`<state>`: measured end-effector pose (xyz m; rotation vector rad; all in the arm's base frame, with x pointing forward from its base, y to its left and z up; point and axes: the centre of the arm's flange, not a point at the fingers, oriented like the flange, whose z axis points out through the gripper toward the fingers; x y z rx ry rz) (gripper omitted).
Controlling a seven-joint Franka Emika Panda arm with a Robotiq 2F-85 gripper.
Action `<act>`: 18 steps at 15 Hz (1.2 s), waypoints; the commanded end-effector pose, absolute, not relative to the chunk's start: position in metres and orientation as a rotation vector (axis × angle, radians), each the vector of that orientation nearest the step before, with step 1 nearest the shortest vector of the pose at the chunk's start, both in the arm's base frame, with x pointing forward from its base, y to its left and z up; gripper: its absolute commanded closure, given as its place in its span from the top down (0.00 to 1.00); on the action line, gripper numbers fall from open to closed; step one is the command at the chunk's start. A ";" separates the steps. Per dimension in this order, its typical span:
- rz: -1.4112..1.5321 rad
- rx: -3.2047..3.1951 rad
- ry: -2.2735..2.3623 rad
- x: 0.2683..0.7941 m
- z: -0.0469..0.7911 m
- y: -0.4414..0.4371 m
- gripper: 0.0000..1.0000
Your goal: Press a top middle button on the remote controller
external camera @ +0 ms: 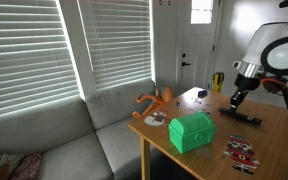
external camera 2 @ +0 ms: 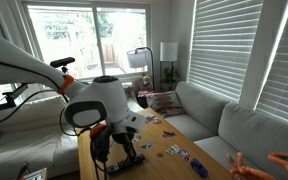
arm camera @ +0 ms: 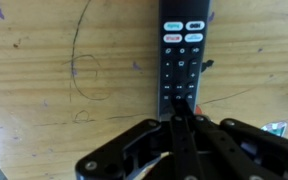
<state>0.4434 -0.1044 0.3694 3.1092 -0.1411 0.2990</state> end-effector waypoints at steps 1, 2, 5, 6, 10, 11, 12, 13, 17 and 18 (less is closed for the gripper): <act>0.329 3.123 -0.124 0.448 0.366 -0.105 0.00; 0.328 3.125 -0.123 0.448 0.366 -0.105 0.00; 0.325 3.129 -0.119 0.448 0.365 -0.104 0.00; 0.324 3.128 -0.119 0.448 0.365 -0.104 0.00; 0.323 3.126 -0.114 0.449 0.363 -0.105 0.00; 0.324 3.124 -0.112 0.449 0.363 -0.105 0.00; 0.326 3.123 -0.111 0.449 0.363 -0.105 0.00; 0.326 3.123 -0.109 0.449 0.363 -0.105 0.00; 0.311 3.127 -0.097 0.449 0.361 -0.102 0.00; 0.309 3.127 -0.095 0.449 0.360 -0.101 0.00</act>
